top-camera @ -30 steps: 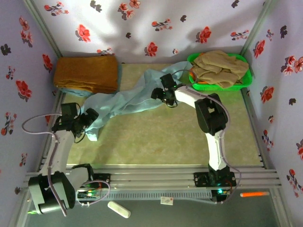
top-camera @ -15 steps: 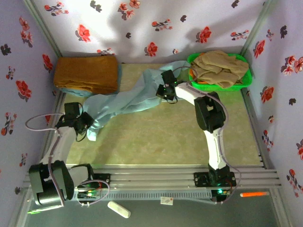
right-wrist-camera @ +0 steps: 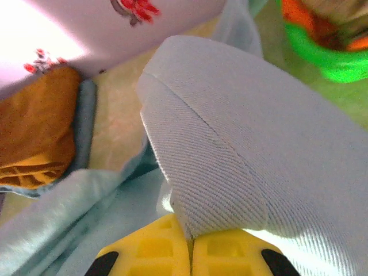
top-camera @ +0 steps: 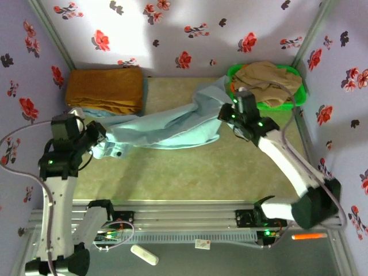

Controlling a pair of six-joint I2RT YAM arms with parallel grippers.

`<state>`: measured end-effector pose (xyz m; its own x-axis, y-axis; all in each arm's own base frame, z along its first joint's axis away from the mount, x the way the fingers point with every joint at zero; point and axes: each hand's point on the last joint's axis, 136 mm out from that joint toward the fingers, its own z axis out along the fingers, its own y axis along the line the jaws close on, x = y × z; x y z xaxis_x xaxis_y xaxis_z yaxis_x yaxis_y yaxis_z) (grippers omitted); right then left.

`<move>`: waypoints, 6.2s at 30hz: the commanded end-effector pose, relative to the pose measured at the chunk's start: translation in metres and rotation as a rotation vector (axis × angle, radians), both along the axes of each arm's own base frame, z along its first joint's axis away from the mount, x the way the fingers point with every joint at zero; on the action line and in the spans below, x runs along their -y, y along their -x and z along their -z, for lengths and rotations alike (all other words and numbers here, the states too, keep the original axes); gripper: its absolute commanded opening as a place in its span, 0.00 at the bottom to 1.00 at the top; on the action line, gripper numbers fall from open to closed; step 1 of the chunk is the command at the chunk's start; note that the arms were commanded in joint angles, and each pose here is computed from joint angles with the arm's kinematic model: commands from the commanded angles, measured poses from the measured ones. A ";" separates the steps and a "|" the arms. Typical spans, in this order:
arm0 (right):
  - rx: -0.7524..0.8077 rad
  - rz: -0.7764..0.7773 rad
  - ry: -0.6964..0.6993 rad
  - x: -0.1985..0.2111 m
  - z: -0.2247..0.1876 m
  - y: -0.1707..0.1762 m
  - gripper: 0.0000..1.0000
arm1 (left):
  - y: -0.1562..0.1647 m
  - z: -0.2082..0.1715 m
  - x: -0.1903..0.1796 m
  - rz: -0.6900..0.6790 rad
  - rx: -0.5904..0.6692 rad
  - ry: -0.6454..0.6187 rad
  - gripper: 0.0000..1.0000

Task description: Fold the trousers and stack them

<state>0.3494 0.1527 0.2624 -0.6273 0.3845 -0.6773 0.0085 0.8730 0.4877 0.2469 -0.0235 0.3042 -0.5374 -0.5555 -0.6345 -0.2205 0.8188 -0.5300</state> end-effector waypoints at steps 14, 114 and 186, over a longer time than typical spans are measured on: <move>0.006 -0.035 0.106 0.007 -0.008 0.011 0.00 | -0.077 -0.004 0.011 0.107 -0.059 -0.003 0.00; -0.572 -0.073 0.095 0.012 0.217 0.023 0.50 | 0.029 0.159 -0.062 -0.394 -0.190 0.108 0.00; -0.714 0.217 0.033 0.056 0.261 0.138 0.00 | 0.007 0.272 0.026 -0.152 -0.391 0.217 0.62</move>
<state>0.2479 0.1194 0.0165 -0.8479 0.4805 -0.2239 0.3864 0.8494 0.3595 0.2543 -0.0557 0.0397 -0.6548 -0.7058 -0.2704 -0.5041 0.6743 -0.5396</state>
